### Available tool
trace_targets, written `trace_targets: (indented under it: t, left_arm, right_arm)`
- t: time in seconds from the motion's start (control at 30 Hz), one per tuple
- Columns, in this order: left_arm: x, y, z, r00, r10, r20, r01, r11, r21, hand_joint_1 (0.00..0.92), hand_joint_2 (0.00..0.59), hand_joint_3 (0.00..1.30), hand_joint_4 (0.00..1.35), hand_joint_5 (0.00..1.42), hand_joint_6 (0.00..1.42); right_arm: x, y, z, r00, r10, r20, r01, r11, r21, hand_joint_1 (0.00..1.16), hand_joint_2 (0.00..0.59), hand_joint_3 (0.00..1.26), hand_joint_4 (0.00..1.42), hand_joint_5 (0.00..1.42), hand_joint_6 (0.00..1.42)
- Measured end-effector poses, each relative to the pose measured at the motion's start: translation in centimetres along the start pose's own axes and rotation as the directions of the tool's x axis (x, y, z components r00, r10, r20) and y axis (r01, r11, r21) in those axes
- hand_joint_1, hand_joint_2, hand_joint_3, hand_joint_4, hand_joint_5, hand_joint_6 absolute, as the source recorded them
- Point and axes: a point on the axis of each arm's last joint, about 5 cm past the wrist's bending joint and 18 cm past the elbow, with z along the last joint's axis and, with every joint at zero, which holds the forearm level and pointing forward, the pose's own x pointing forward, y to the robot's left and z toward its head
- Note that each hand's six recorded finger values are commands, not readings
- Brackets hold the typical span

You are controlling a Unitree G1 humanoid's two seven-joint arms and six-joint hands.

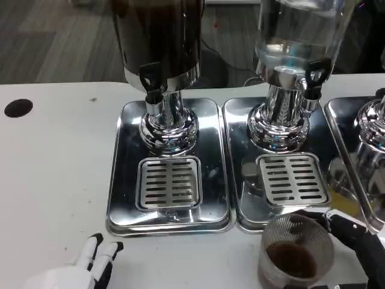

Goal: Grasp the cup under the faucet to collect the drink, then remove the cup.

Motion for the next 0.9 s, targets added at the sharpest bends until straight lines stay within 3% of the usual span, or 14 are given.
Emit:
trace_targets:
  t: [0.27, 0.43, 0.73, 0.8, 0.9]
  left_arm:
    - [-0.15, 0.22, 0.27, 1.0, 0.012, -0.007, -0.011, 1.0, 0.02, 0.0, 0.079, 0.14, 0.01, 0.13, 0.34]
    - [-0.23, 0.3, 0.37, 1.0, 0.015, -0.007, -0.015, 1.0, 0.017, 0.0, 0.081, 0.14, 0.01, 0.13, 0.34]
    - [-0.38, 0.46, 0.34, 1.0, 0.018, -0.012, -0.018, 1.0, 0.019, 0.0, 0.083, 0.14, 0.01, 0.13, 0.34]
    - [-0.39, 0.48, 0.28, 1.0, 0.019, -0.015, -0.019, 1.0, 0.021, 0.0, 0.083, 0.14, 0.01, 0.13, 0.35]
    - [-0.41, 0.5, 0.22, 1.0, 0.019, -0.018, -0.019, 1.0, 0.019, 0.0, 0.083, 0.14, 0.01, 0.13, 0.35]
  right_arm:
    - [-0.2, 0.36, -0.56, 1.0, -0.008, -0.003, 0.008, 1.0, 0.012, 0.83, 0.095, 0.49, 0.51, 0.58, 0.4]
    - [-0.27, 0.39, -0.6, 0.9997, -0.011, 0.023, 0.011, 1.0, -0.012, 0.83, 0.096, 0.49, 0.51, 0.57, 0.39]
    - [-0.18, 0.71, -0.86, 0.9998, -0.005, 0.018, 0.006, 0.999, -0.054, 0.85, 0.091, 0.48, 0.5, 0.55, 0.36]
    - [-0.1, 0.78, -0.85, 0.9997, -0.004, 0.023, 0.006, 0.998, -0.062, 0.84, 0.089, 0.44, 0.45, 0.5, 0.29]
    - [0.01, 0.88, -0.84, 0.9995, 0.004, 0.03, -0.002, 0.997, -0.073, 0.77, 0.092, 0.25, 0.31, 0.4, 0.18]
